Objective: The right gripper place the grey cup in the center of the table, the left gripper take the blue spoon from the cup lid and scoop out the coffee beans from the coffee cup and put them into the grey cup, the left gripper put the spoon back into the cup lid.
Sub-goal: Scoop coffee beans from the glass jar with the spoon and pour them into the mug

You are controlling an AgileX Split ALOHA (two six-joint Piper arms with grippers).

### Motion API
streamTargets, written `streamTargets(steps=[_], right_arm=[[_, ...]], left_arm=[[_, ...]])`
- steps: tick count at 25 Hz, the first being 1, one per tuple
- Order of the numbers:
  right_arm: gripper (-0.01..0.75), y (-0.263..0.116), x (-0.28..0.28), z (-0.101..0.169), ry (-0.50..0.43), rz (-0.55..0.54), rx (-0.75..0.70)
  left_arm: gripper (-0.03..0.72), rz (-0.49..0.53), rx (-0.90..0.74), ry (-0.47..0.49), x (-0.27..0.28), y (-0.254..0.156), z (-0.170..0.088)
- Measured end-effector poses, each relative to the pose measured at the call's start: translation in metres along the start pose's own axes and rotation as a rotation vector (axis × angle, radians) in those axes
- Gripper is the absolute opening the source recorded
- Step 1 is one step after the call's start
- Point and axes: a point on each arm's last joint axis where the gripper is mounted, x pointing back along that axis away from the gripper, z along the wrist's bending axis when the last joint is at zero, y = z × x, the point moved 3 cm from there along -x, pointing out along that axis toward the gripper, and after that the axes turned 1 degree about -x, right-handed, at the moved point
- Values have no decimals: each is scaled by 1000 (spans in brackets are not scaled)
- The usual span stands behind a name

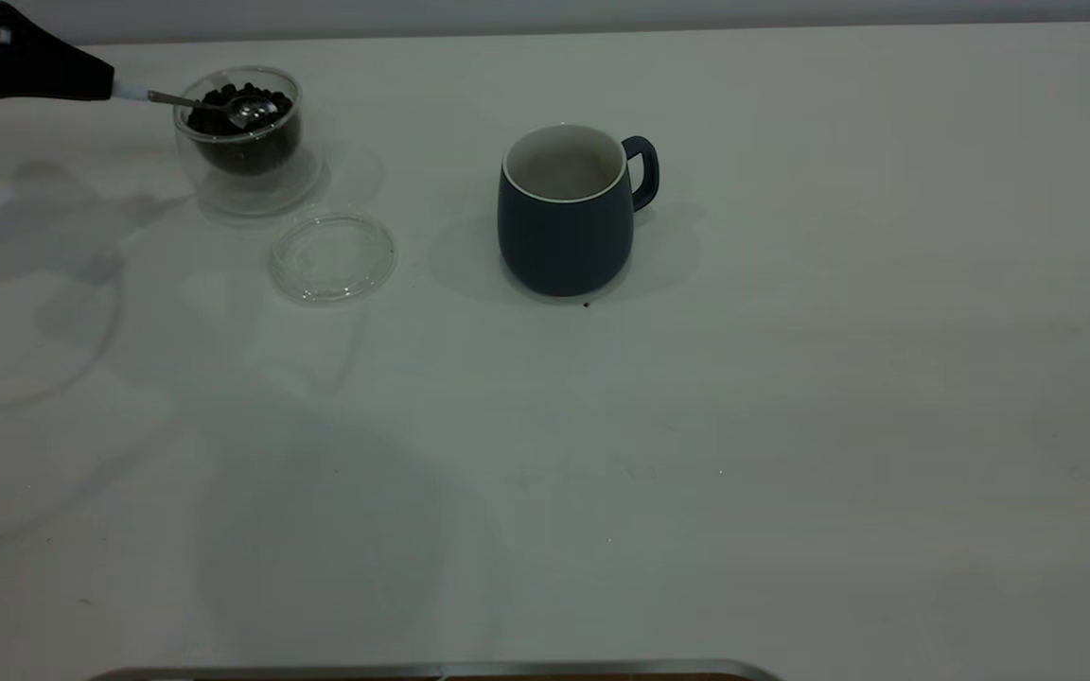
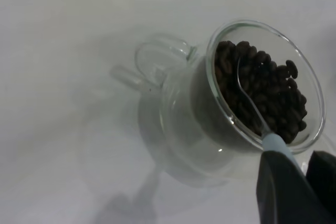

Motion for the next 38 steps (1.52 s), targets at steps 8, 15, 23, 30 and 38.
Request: streamTargets(steps=[8,15,23,30,38], right_arm=[[592,0,0,0,0,0,0],[592,0,0,0,0,0,0],[592,0,0,0,0,0,0],[592,0,0,0,0,0,0],[592,0,0,0,0,0,0]], left_arm=[[130,0,243,1,0,0,0],[130,32,415,2,0,-4,0],[130,67,525,-25,0,-7,-5],[130,72,617,-32,0,-7,-6],[130,75,626,-40,1,-7,-7]])
